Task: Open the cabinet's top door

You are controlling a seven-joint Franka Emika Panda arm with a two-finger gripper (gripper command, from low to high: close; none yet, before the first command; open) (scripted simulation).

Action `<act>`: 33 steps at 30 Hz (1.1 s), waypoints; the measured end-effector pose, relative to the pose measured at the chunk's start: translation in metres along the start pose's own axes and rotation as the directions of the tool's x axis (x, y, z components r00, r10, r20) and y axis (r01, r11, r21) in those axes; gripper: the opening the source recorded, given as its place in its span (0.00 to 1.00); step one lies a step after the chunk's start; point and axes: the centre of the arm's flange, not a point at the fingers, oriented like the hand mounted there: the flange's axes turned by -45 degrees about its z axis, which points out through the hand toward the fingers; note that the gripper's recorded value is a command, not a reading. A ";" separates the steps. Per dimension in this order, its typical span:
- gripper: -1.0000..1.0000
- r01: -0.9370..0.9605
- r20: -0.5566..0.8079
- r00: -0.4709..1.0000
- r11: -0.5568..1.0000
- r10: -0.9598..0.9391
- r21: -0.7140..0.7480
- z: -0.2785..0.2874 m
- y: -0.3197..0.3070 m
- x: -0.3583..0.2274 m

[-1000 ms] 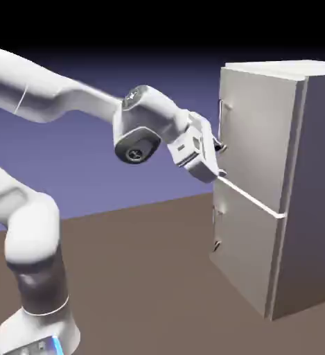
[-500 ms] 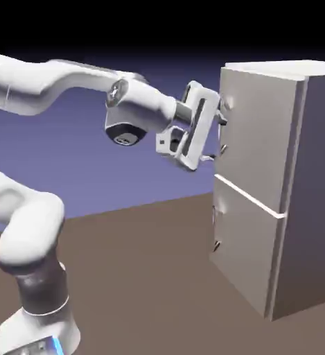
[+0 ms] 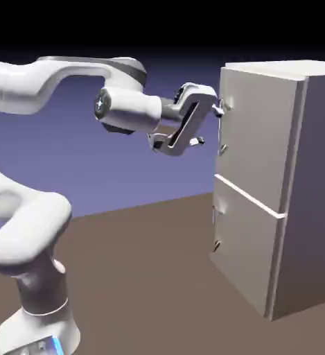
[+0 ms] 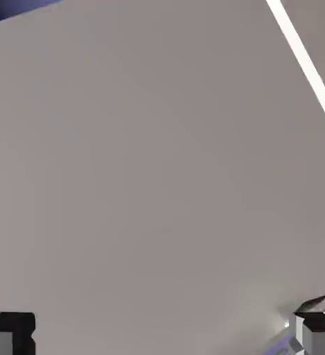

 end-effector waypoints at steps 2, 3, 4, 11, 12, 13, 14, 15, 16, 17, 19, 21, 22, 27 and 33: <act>0.50 -0.092 0.015 0.996 0.996 0.092 0.021 0.001 0.006 -0.004; 0.50 -0.137 0.023 0.990 0.990 0.137 0.030 0.002 0.008 -0.006; 0.50 -0.183 0.032 0.983 0.982 0.181 0.039 0.002 0.012 -0.007; 0.50 -0.481 0.111 0.874 0.873 0.472 0.076 0.012 0.036 -0.020; 0.50 -0.520 0.124 0.851 0.850 0.510 0.078 0.014 0.040 -0.021; 0.50 -0.559 0.137 0.827 0.826 0.546 0.079 0.016 0.044 -0.023; 0.50 -0.595 0.150 0.800 0.800 0.581 0.079 0.018 0.048 -0.024; 0.50 -0.631 0.163 0.772 0.772 0.614 0.079 0.020 0.052 -0.026; 0.50 -0.665 0.176 0.742 0.743 0.646 0.077 0.023 0.057 -0.027; 0.50 -0.698 0.189 0.711 0.712 0.677 0.075 0.025 0.061 -0.028; 0.50 -0.759 0.214 0.645 0.647 0.734 0.067 0.031 0.070 -0.031; 0.50 -0.814 0.239 0.573 0.578 0.784 0.057 0.037 0.079 -0.033; 0.50 -0.822 0.243 0.561 0.567 0.791 0.055 0.038 0.080 -0.033; 0.50 -0.822 0.242 0.562 0.567 0.791 0.056 0.077 0.071 -0.037; 0.00 -0.815 0.242 0.563 0.580 0.790 0.003 0.073 0.067 -0.030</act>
